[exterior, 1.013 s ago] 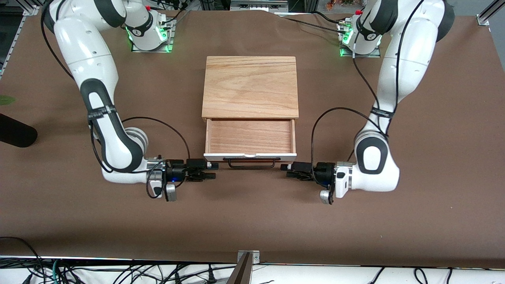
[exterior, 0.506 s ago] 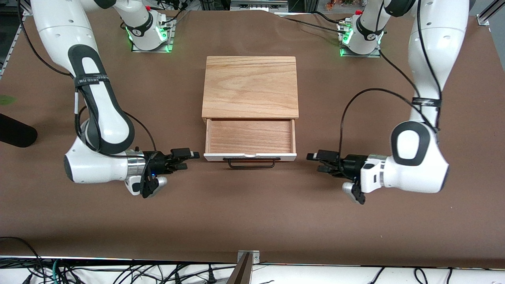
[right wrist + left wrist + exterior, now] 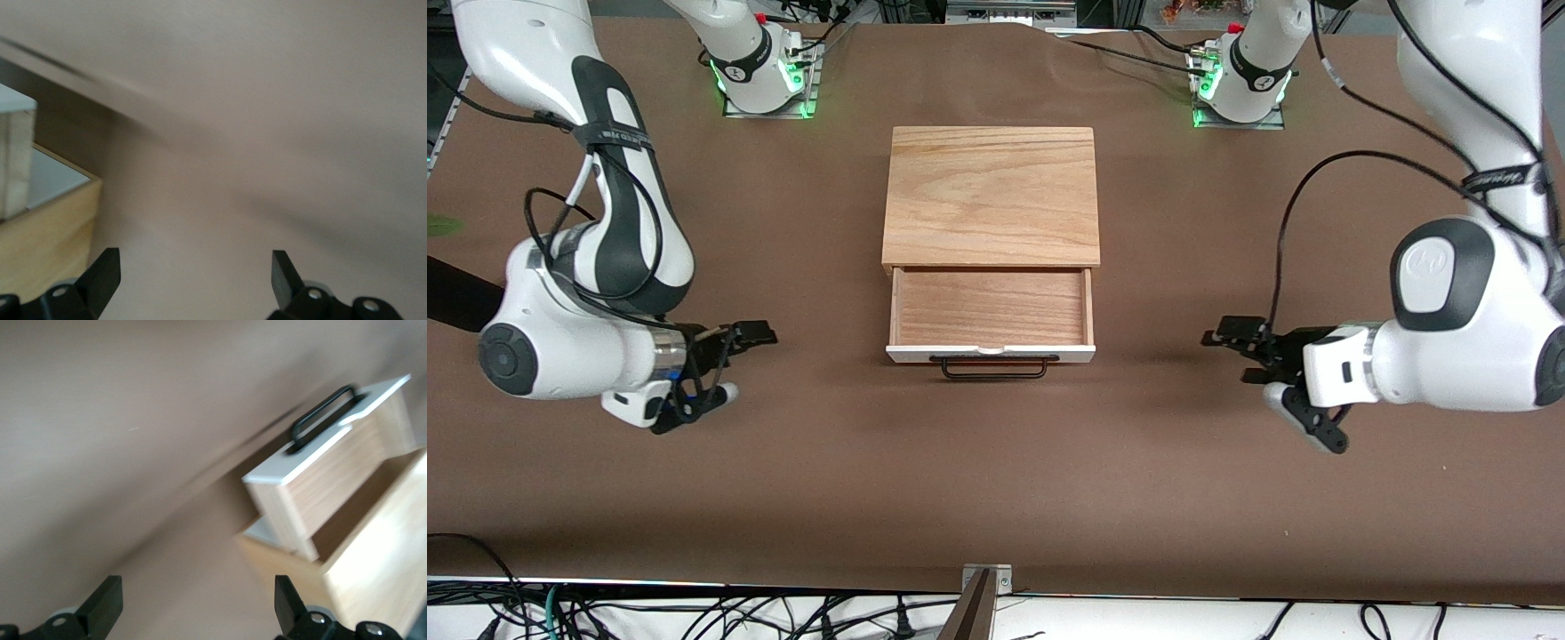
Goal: Pull top drawer with both arms simultaneously
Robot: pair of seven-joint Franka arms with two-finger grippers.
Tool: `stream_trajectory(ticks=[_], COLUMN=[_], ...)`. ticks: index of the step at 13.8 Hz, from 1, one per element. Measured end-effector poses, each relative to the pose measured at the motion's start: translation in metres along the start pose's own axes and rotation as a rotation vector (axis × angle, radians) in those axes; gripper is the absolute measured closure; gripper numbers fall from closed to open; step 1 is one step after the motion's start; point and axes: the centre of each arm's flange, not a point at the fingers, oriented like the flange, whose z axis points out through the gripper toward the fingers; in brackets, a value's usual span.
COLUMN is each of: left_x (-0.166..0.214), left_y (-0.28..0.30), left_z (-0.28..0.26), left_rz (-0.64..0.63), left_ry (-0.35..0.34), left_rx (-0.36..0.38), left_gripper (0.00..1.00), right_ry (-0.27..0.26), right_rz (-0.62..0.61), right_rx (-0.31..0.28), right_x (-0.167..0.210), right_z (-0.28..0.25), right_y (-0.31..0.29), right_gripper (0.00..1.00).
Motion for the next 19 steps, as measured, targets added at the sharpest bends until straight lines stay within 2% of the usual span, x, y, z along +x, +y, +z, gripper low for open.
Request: stream_trajectory(ticks=[1,4,8,9,12,14,19], left_x=[-0.006,-0.023,-0.047,-0.054,-0.074,-0.088,-0.118], left_y=[0.005,0.015,0.017,0.020,0.023,0.022,0.020], left_z=[-0.019,-0.065,-0.114,-0.127,-0.154,-0.164,-0.175], left_rz=[0.010,0.020,0.012,0.009,-0.025,-0.133,-0.370], left_ry=[-0.005,0.000,-0.007,-0.001,-0.021,-0.029,-0.028], left_rx=[0.064,0.197,0.370,0.400,0.458,0.465,0.443], left_gripper=[0.00,0.00,0.00,0.00,0.00,0.00,0.00], right_ry=[-0.004,-0.001,0.094,0.097,0.070,0.020,-0.018], right_rz=[0.019,0.087,0.133,0.134,0.144,0.211,0.316], right_rx=[-0.026,-0.095,-0.205,-0.224,-0.219,-0.189,-0.171], right_x=[-0.007,-0.024,-0.039,-0.045,-0.072,-0.097,-0.105], right_z=[-0.008,-0.027,-0.096,-0.113,-0.154,-0.171,-0.157], right_y=[0.012,0.054,0.080,0.077,0.057,0.043,0.037], right_gripper=[0.00,0.00,0.00,0.00,0.00,0.00,0.00])
